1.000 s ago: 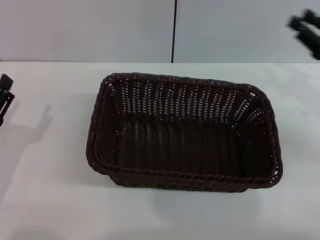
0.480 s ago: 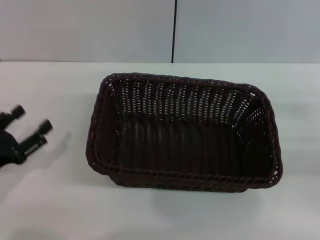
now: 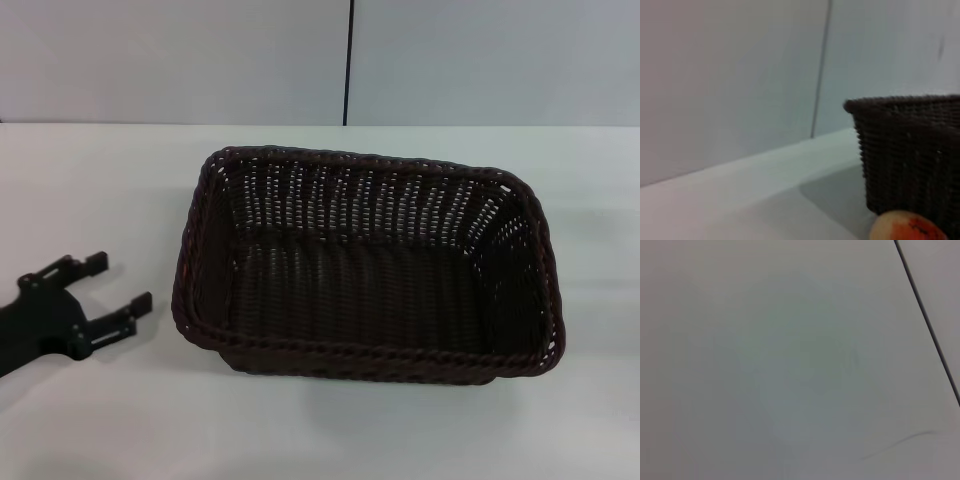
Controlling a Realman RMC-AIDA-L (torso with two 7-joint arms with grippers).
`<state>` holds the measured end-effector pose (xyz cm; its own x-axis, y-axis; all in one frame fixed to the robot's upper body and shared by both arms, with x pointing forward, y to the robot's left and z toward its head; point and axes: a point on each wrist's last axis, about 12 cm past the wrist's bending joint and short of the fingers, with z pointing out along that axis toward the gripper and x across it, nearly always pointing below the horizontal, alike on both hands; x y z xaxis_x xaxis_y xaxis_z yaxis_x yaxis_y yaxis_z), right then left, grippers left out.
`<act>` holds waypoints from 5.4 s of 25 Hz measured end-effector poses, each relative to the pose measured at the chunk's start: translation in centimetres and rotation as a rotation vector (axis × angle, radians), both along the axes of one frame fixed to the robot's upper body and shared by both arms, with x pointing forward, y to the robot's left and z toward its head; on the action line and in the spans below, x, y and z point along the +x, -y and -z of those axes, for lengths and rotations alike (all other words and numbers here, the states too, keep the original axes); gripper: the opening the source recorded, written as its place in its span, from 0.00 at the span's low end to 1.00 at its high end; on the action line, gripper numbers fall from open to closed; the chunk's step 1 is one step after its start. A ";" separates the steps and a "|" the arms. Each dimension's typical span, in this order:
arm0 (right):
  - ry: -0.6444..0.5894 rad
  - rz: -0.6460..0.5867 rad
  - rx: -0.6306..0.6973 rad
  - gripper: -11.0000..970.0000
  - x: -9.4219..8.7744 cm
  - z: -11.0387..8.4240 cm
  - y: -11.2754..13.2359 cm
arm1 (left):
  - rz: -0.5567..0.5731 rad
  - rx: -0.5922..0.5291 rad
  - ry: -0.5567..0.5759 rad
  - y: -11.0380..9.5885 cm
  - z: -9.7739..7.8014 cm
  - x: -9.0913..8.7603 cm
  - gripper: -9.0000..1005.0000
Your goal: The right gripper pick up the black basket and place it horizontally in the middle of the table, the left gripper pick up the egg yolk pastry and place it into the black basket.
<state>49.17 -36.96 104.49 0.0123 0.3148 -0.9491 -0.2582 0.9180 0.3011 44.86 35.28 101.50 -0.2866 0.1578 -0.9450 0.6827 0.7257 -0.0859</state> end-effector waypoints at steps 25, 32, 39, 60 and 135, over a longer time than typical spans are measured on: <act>-0.011 0.002 0.017 0.45 -0.2 0.3 -0.2 | 0.174 0.049 -0.057 3.3 0.0 2.8 0.82; -0.010 0.005 0.014 0.45 -0.2 0.3 -0.2 | 0.187 0.041 -0.068 3.9 0.1 3.0 0.82; -0.008 0.012 0.004 0.45 -0.3 0.4 -0.1 | 0.210 0.055 -0.068 4.2 0.3 3.1 0.73; -0.007 0.011 0.000 0.45 0.0 0.3 -0.2 | 0.151 0.047 -0.048 3.7 0.1 3.4 0.32; 0.083 0.205 0.113 0.45 -1.3 -0.1 2.1 | -0.765 -0.451 0.577 -2.0 -2.5 -2.9 0.78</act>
